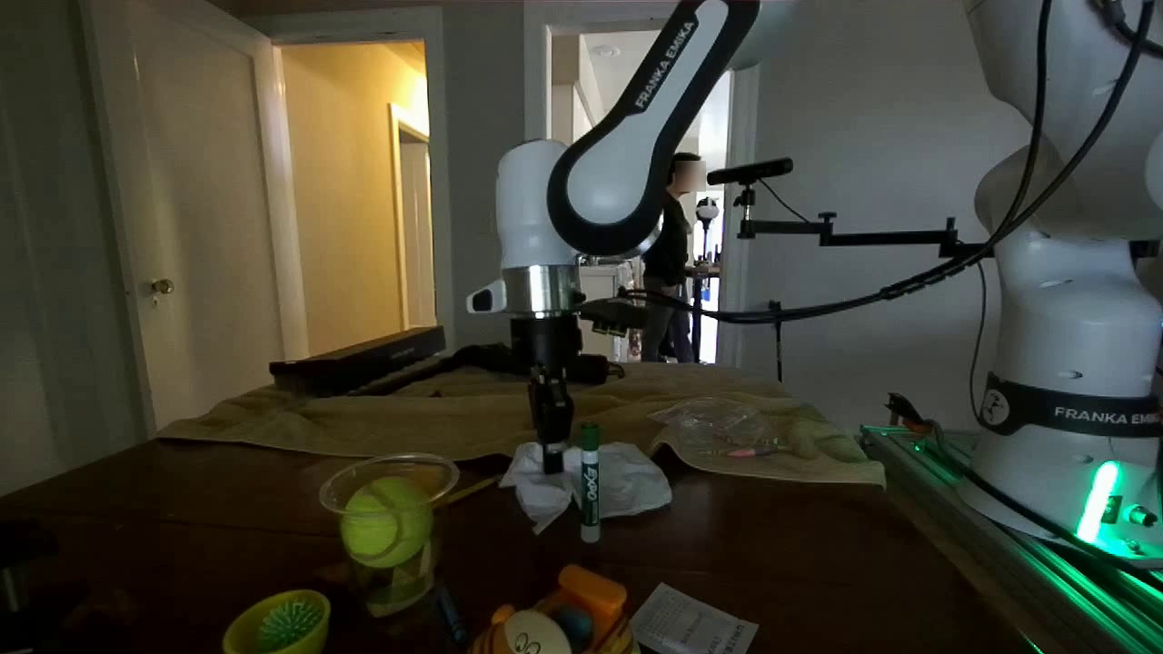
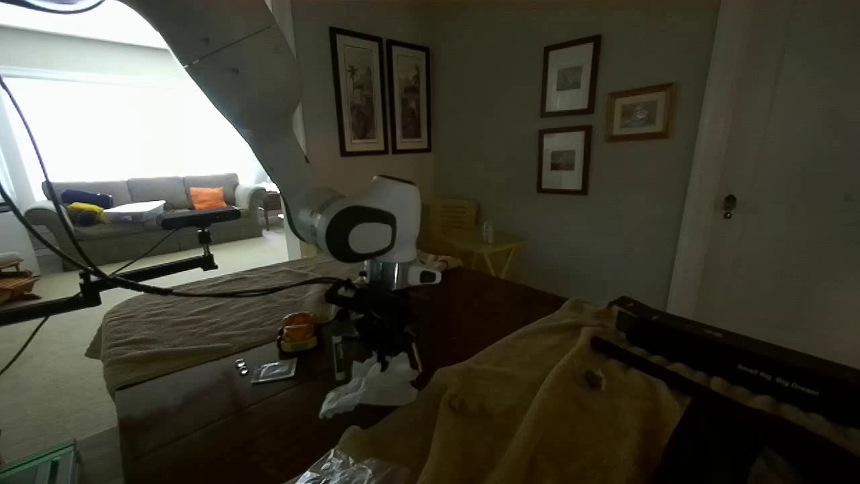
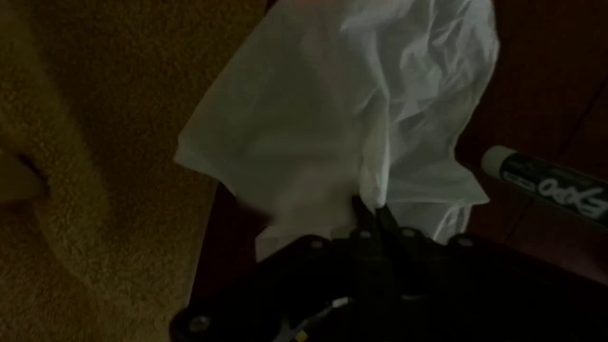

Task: Use the paper towel to wipe the table

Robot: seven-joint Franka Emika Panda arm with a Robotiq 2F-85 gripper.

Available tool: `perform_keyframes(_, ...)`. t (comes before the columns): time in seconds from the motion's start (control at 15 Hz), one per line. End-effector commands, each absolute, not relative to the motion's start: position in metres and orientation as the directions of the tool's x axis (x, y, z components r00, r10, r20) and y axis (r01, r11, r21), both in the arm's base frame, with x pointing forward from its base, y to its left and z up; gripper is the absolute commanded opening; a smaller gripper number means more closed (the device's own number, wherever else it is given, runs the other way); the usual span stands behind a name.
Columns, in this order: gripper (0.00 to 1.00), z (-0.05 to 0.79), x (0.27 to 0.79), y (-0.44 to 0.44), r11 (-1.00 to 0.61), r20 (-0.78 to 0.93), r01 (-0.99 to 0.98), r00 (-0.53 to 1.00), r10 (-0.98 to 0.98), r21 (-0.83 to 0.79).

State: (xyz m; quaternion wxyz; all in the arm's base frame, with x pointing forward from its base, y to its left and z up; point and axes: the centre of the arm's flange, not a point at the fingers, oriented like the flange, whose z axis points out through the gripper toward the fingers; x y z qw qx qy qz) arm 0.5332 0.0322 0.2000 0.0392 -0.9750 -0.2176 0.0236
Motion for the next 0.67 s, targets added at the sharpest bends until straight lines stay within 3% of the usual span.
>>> perform_keyframes(0.0, 0.07, 0.255, 0.526, 0.045, -0.890, 0.029, 0.450, 0.893, 0.450, -0.065)
perform_keyframes(0.53, 0.04, 0.347, 0.612, 0.034, -0.839, 0.167, 0.535, 0.822, 0.545, 0.101)
perform_keyframes(0.6, 0.04, 0.340, 0.579, 0.041, -0.865, 0.173, 0.498, 0.848, 0.500, 0.057)
